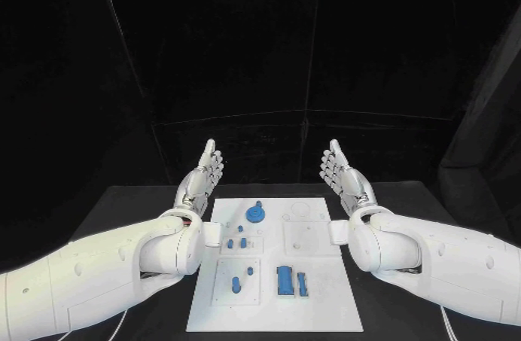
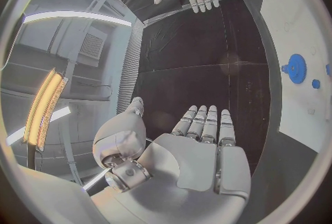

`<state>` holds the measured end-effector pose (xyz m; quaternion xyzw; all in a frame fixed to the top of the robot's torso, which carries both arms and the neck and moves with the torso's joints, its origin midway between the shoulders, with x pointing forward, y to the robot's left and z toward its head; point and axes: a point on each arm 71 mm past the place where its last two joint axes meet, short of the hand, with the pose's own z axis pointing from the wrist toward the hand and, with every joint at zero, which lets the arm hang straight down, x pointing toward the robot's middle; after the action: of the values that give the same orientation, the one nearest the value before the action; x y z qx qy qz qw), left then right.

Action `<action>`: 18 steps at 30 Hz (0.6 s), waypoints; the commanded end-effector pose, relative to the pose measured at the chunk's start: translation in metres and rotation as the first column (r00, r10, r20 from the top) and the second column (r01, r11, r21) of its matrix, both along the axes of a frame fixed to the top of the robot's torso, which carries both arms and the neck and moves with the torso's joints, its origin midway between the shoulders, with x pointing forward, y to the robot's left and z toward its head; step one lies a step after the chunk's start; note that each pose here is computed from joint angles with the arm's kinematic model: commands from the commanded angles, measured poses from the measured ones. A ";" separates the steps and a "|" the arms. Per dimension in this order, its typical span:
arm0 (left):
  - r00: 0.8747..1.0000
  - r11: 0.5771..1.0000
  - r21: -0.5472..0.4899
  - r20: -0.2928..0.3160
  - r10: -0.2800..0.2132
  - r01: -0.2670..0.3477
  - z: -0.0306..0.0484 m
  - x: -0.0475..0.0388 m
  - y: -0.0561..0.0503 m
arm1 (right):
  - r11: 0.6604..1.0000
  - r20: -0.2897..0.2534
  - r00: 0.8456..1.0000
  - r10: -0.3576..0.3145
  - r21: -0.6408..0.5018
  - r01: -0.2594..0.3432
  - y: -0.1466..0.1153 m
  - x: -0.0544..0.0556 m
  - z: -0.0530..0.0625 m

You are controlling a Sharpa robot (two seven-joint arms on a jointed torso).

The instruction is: Assemble the parts on the task board

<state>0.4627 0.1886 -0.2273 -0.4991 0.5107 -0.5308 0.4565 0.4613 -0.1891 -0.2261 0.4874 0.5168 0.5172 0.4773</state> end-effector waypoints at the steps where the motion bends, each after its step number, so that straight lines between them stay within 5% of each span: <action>1: 0.997 0.996 0.052 0.024 0.068 -0.069 0.0031 -0.0009 0.004 | 0.999 0.009 0.999 -0.052 0.000 0.052 -0.003 0.000 0.002; 18: 0.997 0.996 0.052 0.024 0.068 -0.069 0.0031 -0.0009 0.004 | 0.999 0.009 0.999 -0.052 0.000 0.052 -0.003 0.000 0.002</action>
<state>0.4615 0.1923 -0.2267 -0.5061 0.5046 -0.5050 0.4838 0.4614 -0.1921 -0.2267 0.5011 0.5078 0.5045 0.4863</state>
